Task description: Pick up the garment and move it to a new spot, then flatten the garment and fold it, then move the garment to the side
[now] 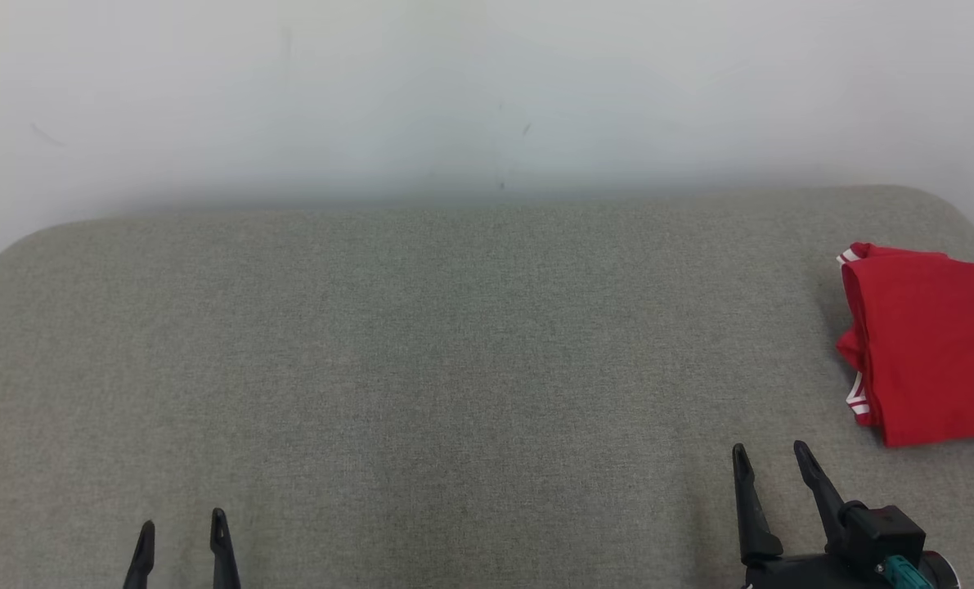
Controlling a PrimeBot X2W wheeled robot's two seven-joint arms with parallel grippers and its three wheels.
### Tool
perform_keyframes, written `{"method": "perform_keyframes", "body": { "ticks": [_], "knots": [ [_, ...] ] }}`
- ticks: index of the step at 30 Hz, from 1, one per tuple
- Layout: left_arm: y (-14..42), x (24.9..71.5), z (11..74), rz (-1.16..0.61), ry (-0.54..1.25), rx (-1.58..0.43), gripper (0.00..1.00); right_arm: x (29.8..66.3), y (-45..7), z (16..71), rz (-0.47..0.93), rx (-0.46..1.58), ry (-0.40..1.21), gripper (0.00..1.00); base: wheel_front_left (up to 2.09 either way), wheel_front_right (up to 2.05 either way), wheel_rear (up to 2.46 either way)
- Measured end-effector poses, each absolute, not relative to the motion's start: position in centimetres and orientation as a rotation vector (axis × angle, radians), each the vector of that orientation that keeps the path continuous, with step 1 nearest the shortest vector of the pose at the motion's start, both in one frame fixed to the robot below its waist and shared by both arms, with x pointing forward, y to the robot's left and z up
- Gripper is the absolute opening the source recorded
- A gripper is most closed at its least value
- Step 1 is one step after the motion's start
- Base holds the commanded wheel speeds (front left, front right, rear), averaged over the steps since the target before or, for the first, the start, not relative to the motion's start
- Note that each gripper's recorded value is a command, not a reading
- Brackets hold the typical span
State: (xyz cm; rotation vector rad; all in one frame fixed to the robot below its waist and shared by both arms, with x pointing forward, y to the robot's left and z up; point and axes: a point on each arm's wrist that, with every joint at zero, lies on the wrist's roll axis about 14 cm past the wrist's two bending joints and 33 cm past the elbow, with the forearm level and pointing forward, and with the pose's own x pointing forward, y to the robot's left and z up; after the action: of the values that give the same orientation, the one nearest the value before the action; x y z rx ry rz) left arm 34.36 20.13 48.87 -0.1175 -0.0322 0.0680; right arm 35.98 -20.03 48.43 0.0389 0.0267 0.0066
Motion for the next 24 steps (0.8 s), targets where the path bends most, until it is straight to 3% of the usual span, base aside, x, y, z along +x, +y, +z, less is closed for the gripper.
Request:
{"method": "perform_keyframes", "body": {
  "ticks": [24],
  "knots": [
    [19.06, 34.95, 48.56, 0.025, -0.021, -0.105, 1.00, 35.69, -20.86, 48.26, -0.022, 0.060, 0.023, 1.00, 0.00, 0.00, 0.00]
  ]
}}
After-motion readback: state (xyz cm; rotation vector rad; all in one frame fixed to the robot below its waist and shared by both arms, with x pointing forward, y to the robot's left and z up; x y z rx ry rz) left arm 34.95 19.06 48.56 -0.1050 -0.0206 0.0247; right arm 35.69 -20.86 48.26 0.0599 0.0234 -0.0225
